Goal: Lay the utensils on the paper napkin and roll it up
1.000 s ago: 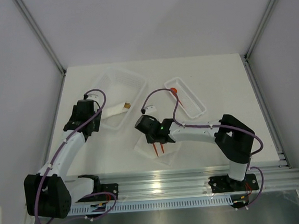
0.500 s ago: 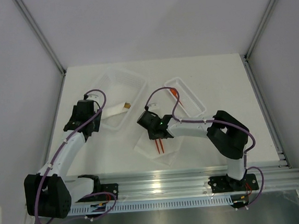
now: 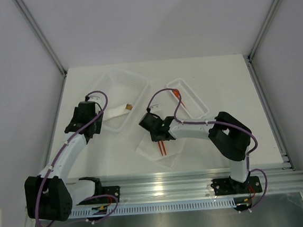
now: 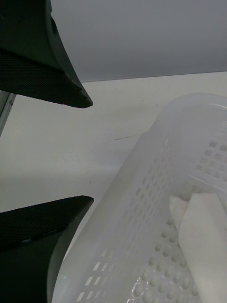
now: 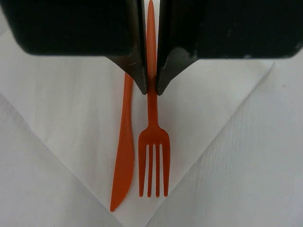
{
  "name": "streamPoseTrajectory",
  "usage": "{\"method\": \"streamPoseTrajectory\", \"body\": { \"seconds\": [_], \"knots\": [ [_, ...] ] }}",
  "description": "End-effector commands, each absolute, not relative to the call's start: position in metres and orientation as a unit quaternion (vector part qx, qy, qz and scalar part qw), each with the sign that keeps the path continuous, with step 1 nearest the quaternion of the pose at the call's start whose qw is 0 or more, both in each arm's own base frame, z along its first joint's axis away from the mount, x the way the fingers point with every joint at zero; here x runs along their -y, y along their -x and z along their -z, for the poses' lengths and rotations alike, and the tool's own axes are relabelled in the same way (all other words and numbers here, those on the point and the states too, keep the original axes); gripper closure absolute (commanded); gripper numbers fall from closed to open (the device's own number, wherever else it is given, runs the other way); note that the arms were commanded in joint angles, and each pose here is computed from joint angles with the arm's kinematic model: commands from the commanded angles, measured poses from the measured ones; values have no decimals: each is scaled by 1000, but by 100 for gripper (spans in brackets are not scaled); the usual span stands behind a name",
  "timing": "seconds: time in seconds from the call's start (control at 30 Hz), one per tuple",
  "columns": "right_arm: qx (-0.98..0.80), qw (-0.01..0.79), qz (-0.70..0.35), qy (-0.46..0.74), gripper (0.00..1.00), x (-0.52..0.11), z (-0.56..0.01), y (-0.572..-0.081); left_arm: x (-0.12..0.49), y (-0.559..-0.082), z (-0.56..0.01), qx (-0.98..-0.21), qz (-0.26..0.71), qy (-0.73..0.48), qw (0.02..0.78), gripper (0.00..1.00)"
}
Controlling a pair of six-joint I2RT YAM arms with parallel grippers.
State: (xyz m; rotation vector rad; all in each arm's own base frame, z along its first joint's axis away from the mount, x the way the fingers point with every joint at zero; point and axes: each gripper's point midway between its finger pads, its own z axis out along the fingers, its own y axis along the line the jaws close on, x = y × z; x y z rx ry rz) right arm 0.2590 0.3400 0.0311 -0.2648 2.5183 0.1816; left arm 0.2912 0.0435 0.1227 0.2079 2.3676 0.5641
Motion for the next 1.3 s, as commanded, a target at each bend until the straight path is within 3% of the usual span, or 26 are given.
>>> {"method": "streamPoseTrajectory", "body": {
  "seconds": [0.0, 0.47, 0.67, 1.27],
  "knots": [
    [-942, 317, -66, 92, 100, -344, -40, -271, -44, -296, -127, -906, -217, -75, 356, 21],
    [-944, 310, -56, 101, 100, -342, -34, -266, -45, -296, -127, -906, -218, -75, 356, 21],
    [-943, 312, -55, 104, 92, -345, -33, -268, -44, -295, -127, -906, -217, -75, 356, 21],
    [-944, 309, -47, 107, 89, -343, -32, -270, -45, -295, -128, -906, -217, -75, 357, 21]
  ]
}}
